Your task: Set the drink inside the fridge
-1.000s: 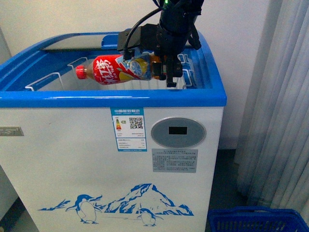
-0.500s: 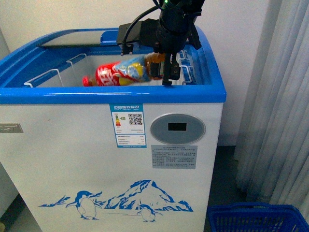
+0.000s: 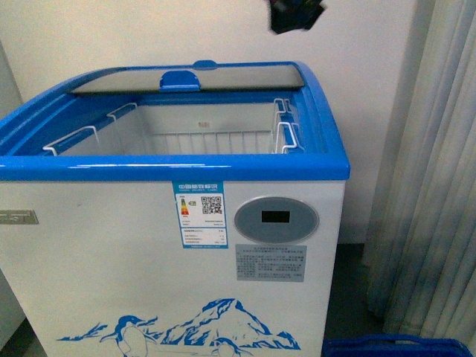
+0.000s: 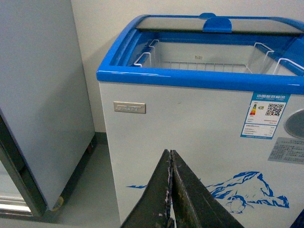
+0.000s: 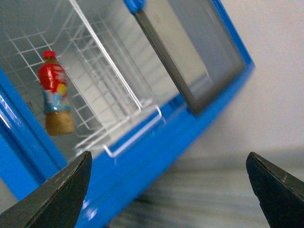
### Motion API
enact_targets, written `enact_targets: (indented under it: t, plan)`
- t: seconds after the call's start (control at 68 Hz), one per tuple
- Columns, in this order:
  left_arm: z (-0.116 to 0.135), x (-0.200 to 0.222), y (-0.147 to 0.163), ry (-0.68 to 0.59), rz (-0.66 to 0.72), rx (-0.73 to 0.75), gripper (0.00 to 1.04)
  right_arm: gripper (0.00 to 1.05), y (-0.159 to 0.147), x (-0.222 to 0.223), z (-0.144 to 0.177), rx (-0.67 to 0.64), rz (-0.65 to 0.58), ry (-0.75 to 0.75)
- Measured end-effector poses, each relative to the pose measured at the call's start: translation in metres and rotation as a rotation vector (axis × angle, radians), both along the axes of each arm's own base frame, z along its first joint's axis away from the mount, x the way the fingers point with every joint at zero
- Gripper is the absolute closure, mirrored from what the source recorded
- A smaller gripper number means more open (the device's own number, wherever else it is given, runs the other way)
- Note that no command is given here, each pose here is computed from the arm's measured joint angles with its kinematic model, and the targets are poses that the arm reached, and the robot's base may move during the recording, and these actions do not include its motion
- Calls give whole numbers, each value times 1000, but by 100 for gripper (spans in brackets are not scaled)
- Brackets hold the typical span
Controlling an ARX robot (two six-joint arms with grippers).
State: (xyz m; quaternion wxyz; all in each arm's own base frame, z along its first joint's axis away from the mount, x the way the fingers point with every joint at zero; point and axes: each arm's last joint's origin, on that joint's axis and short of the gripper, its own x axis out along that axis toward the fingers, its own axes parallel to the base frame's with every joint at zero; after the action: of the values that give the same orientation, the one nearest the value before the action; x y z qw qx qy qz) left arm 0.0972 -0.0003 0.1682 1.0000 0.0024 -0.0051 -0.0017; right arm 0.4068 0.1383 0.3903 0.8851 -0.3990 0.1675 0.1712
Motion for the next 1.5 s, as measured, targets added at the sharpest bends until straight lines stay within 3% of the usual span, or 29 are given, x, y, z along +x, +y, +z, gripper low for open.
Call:
enact_targets:
  t: [0.044,0.118,0.191,0.338,0.5,0.603,0.691,0.824,1.0,1.5]
  plan:
    - [0,0,0,0,0,0,102,8,-17,-17,9,79,-81,28]
    - [0,0,0,0,0,0,102,8,-73,-77,27,355,-301,148]
    - [0,0,0,0,0,0,102,8,-102,-122,30,574,-404,198]
    - [0,0,0,0,0,0,102,8,-137,-227,19,827,-527,265]
    - [0,0,0,0,0,0,102,8,-146,-294,21,931,-547,240]
    - [0,0,0,0,0,0,102,25,-141,-312,7,858,-442,-179]
    - [0,0,0,0,0,0,102,42,-138,-322,-20,867,-335,-383]
    - [0,0,0,0,0,0,102,71,-138,-308,-87,840,-358,-344]
    - [0,0,0,0,0,0,102,101,-138,-308,-127,834,-363,-339]
    - [0,0,0,0,0,0,102,102,-138,-309,-195,832,-359,-339]
